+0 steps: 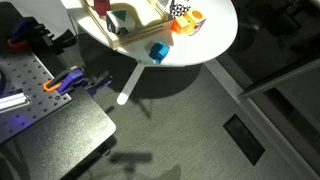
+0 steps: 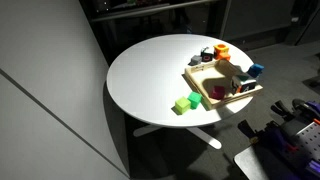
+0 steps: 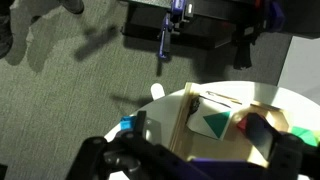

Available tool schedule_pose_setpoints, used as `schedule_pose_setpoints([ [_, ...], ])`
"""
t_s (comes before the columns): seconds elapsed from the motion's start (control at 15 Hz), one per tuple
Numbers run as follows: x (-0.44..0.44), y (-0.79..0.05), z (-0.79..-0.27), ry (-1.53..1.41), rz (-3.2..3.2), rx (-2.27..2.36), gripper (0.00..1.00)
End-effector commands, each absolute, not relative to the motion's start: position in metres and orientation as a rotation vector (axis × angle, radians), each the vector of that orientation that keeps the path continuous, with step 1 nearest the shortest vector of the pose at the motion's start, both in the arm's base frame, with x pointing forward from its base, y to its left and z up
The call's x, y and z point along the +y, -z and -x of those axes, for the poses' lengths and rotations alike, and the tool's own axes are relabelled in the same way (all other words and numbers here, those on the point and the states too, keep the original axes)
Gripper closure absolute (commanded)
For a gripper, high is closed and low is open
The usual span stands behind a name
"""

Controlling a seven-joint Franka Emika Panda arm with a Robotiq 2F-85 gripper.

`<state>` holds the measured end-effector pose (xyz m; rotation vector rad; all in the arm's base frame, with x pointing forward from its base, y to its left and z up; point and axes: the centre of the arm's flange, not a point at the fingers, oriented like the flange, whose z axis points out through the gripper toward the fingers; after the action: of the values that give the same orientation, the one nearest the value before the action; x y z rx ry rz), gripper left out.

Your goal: Place the blue block directly onto the tray

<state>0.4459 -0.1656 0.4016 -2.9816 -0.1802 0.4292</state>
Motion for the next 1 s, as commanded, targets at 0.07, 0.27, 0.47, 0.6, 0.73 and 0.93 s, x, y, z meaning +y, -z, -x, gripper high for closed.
schedule_pose_setpoints([
  [0.07,-0.165,-0.402,-0.447,-0.428,2.986,-0.179,0.0],
  [0.27,-0.16,-0.401,-0.455,-0.437,3.001,-0.182,0.0],
  [0.47,-0.152,-0.396,-0.466,-0.451,3.017,-0.182,0.0],
  [0.6,-0.147,-0.391,-0.472,-0.449,3.036,-0.171,0.0],
  [0.73,-0.146,-0.384,-0.478,-0.433,3.058,-0.157,0.0],
  [0.93,-0.148,-0.369,-0.487,-0.389,3.099,-0.121,0.0],
])
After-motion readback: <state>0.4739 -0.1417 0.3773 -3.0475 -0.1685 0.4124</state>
